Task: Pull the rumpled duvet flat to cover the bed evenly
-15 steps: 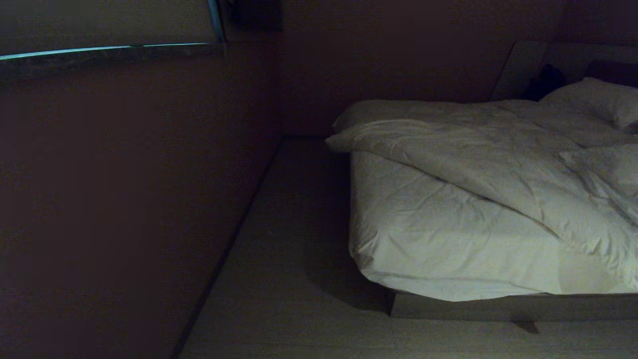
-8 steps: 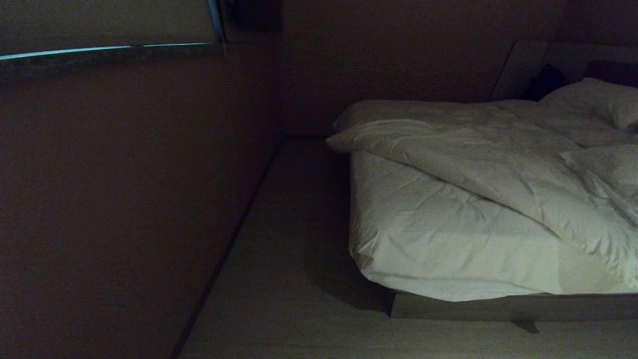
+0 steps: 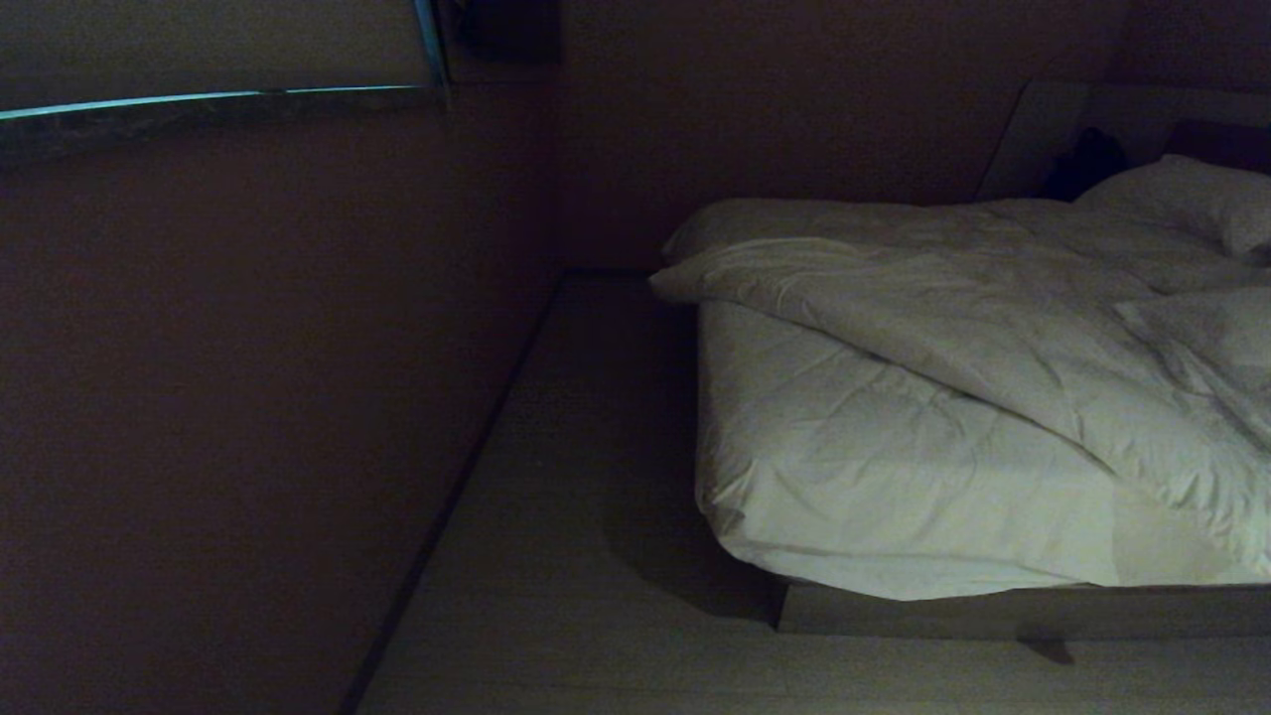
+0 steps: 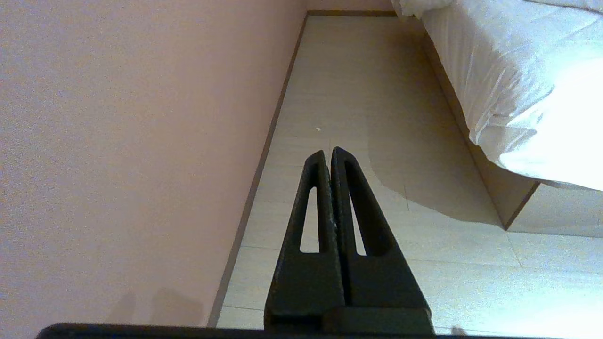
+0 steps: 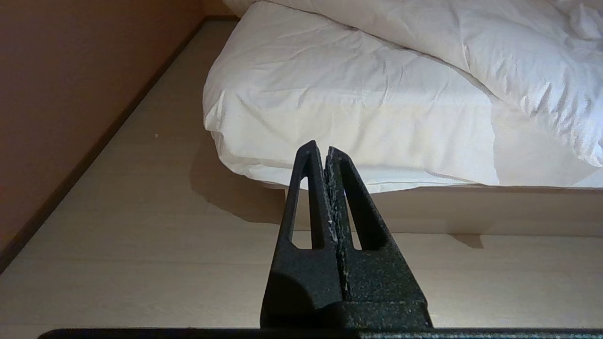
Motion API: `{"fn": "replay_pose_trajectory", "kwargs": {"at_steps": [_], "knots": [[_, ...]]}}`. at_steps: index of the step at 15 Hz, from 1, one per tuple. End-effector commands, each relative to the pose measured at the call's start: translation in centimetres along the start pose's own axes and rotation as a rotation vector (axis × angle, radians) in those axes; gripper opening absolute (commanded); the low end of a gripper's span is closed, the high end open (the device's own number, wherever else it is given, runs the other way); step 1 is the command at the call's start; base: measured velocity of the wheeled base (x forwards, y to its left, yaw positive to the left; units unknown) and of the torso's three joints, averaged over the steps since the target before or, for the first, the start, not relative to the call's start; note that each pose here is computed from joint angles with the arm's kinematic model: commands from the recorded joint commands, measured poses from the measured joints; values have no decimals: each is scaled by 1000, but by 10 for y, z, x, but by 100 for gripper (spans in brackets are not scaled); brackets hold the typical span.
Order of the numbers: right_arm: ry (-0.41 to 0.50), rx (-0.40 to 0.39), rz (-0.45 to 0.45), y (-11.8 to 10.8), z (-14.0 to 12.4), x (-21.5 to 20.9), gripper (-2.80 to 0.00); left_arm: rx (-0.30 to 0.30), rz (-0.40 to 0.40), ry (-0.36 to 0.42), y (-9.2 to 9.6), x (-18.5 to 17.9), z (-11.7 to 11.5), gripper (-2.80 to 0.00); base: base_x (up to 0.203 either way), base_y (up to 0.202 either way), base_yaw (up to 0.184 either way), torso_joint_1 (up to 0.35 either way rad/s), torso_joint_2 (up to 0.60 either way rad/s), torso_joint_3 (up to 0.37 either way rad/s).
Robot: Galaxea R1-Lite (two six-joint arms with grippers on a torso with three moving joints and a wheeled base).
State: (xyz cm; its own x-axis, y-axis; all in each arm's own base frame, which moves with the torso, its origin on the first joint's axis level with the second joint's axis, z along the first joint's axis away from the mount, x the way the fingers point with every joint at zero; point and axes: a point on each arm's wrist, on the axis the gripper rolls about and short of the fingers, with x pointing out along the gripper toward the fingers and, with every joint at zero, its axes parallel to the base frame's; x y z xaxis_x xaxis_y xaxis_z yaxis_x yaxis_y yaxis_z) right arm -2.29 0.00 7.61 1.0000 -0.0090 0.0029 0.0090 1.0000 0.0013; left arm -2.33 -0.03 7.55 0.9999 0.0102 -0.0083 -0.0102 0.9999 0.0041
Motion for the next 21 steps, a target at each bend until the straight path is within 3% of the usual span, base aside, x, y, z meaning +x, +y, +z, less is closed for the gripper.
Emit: {"fn": "replay_pose_trajectory", "kwargs": {"at_steps": [1,5,21], "knots": [[0,0,0,0,0,0,-280,-1,1,1,0,0,0,-280,0,0,0,0,0,0],[0,0,0,0,0,0,-280,-2,1,2,0,0,0,-280,33,0,0,-2,-1,0],[0,0,0,0,0,0,-280,-3,1,2,0,0,0,-280,195,0,0,3,4,4]]}}
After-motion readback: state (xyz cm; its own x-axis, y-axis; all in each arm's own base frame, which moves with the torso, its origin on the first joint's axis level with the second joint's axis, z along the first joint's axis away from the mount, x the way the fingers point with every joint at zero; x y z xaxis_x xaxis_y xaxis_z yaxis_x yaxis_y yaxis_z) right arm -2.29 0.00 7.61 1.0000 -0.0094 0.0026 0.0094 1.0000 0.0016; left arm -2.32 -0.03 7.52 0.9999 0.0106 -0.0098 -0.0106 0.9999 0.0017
